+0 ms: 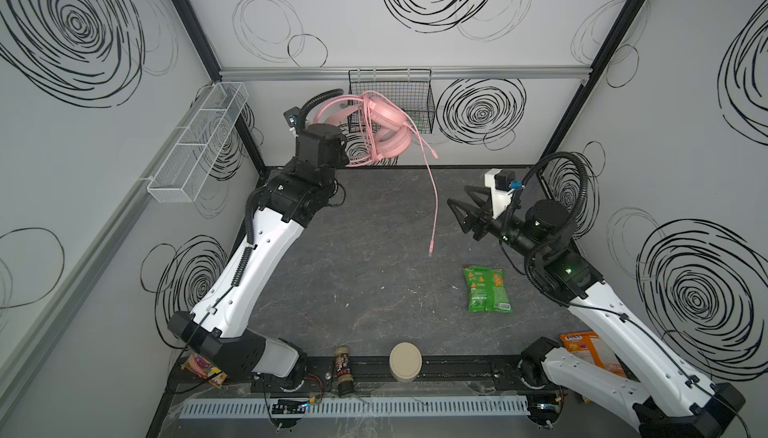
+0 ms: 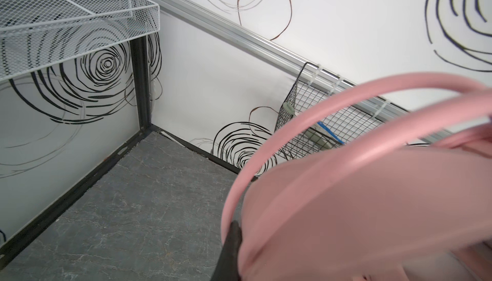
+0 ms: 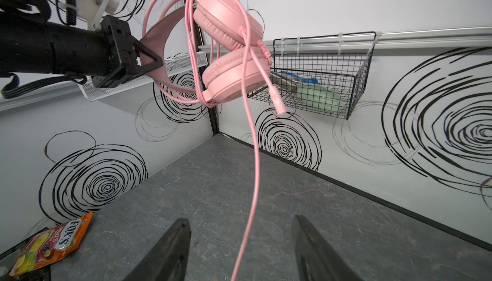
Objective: Wrap the headphones
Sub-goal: 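Open the right gripper and draw it back while the left gripper raises the headset, then reach the right gripper to the dangling pink cable end and grasp it, then pull the cable up toward the far corner with the right gripper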
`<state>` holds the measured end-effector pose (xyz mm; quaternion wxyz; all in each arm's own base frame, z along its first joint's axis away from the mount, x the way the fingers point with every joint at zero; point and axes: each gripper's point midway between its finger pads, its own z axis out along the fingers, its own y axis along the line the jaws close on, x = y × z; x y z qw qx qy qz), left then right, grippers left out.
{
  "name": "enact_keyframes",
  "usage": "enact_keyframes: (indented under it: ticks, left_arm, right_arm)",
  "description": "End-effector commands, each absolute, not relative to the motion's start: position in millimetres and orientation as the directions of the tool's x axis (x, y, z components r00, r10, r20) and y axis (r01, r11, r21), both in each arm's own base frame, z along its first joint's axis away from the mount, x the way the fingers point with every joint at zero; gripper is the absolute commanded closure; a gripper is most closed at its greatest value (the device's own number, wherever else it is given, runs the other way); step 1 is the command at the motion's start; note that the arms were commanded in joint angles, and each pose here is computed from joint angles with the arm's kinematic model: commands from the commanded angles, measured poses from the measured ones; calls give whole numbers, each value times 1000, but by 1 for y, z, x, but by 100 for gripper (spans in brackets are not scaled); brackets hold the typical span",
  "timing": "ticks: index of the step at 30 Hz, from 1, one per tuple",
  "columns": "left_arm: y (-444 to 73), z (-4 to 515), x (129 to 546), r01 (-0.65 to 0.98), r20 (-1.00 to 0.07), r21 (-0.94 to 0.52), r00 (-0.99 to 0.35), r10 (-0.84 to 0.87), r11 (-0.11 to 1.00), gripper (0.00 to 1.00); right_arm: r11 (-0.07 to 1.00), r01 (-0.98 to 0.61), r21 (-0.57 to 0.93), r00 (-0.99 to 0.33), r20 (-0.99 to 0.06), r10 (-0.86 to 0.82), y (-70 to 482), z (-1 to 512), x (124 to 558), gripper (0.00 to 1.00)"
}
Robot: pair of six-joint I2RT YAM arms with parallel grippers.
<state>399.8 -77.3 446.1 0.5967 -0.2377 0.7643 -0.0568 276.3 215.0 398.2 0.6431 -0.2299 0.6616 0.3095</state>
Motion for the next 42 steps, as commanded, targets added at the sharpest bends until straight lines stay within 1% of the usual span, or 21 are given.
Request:
enact_keyframes:
  ticks: [1, 5, 13, 19, 27, 30, 31, 34, 35, 42]
  left_arm:
    - [-79, 506, 379, -170, -809, -567, -67, -583, 806, 100]
    - [-87, 498, 377, -162, -782, -590, -130, -610, 791, 100]
    - [-96, 505, 371, -131, -768, -611, -143, -624, 781, 100]
    - [-103, 514, 370, -87, -767, -616, -160, -621, 783, 100]
    - [-116, 513, 373, -54, -745, -637, -215, -632, 769, 100]
    - [-117, 511, 372, -49, -740, -642, -219, -635, 765, 100]
    - [-118, 511, 372, -46, -740, -643, -221, -635, 765, 100]
    - [-117, 512, 372, -49, -742, -640, -218, -633, 767, 100]
    - [-116, 511, 373, -53, -744, -637, -218, -632, 769, 100]
    - [-105, 496, 379, -112, -761, -613, -184, -622, 782, 100]
  right_arm:
    - [644, -762, 70, 42, -987, 157, 222, 428, 270, 35]
    - [615, -788, 38, 59, -989, 138, 233, 423, 276, 35]
    - [532, -845, 51, 39, -987, 158, 252, 415, 279, 35]
    - [520, -851, 81, 16, -984, 180, 258, 404, 286, 34]
    - [491, -867, 82, 9, -984, 180, 272, 401, 294, 35]
    - [470, -879, 82, -2, -986, 168, 281, 397, 294, 44]
    - [462, -883, 82, -4, -986, 167, 284, 396, 294, 51]
    - [444, -893, 72, -4, -988, 153, 292, 396, 291, 90]
    - [435, -898, 68, -5, -990, 144, 294, 396, 288, 100]
    - [363, -929, 76, -35, -993, 117, 305, 389, 255, 100]
